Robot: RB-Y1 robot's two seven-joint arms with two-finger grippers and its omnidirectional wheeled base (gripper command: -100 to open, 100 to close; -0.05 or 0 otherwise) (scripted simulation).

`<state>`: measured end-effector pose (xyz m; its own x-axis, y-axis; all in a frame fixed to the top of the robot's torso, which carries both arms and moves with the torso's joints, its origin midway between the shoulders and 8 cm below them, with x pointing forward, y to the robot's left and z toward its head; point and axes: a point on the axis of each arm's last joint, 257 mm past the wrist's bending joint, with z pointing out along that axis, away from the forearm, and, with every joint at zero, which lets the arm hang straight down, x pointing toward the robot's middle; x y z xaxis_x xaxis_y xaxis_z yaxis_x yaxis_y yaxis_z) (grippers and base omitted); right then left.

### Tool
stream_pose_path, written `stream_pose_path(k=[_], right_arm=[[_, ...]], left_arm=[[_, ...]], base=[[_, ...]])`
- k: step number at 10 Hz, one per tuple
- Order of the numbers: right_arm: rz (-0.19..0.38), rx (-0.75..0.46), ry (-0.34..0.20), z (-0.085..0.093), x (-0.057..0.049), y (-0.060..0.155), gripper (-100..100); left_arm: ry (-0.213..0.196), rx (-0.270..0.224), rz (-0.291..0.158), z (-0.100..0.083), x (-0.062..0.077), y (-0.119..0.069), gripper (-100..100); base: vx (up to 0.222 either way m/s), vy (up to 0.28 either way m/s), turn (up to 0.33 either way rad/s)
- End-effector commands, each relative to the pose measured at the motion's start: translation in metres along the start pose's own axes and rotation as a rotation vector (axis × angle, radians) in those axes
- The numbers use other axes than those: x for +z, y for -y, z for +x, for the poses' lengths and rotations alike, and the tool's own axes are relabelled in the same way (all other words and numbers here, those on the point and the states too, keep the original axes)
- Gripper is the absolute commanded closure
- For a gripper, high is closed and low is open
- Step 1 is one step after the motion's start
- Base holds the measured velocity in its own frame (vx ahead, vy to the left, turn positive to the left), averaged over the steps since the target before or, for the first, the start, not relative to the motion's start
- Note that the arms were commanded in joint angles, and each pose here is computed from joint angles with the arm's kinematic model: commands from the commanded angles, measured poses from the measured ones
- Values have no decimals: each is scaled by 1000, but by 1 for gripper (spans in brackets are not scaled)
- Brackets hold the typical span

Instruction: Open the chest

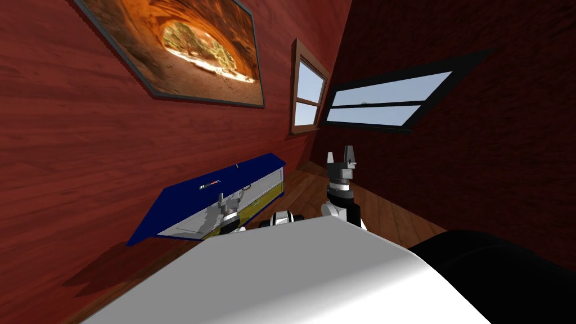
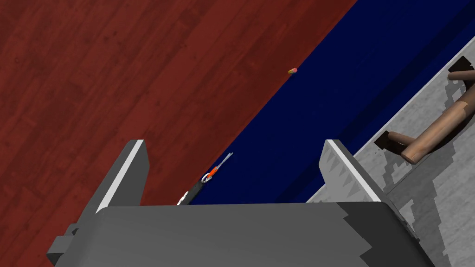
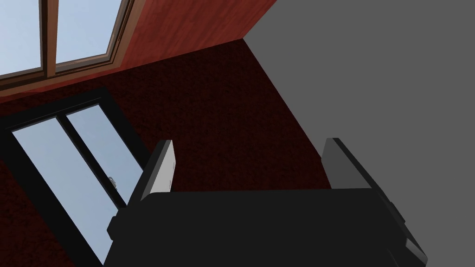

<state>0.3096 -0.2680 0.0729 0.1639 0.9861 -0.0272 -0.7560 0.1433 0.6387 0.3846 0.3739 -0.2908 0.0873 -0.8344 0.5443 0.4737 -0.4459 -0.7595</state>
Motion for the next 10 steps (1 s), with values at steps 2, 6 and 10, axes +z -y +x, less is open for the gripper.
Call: stream_pose_path(k=[2, 6, 10], right_arm=[[0, 0, 0, 0, 0, 0, 0], [0, 0, 0, 0, 0, 0, 0], [0, 0, 0, 0, 0, 0, 0]], left_arm=[[49, -18, -16, -16, -12, -14, -100], [89, -29, -30, -30, -25, -23, -100], [134, -28, -55, -47, -41, -33, -100]], base=[[83, -80, 48], [69, -69, 66], [71, -77, 61]])
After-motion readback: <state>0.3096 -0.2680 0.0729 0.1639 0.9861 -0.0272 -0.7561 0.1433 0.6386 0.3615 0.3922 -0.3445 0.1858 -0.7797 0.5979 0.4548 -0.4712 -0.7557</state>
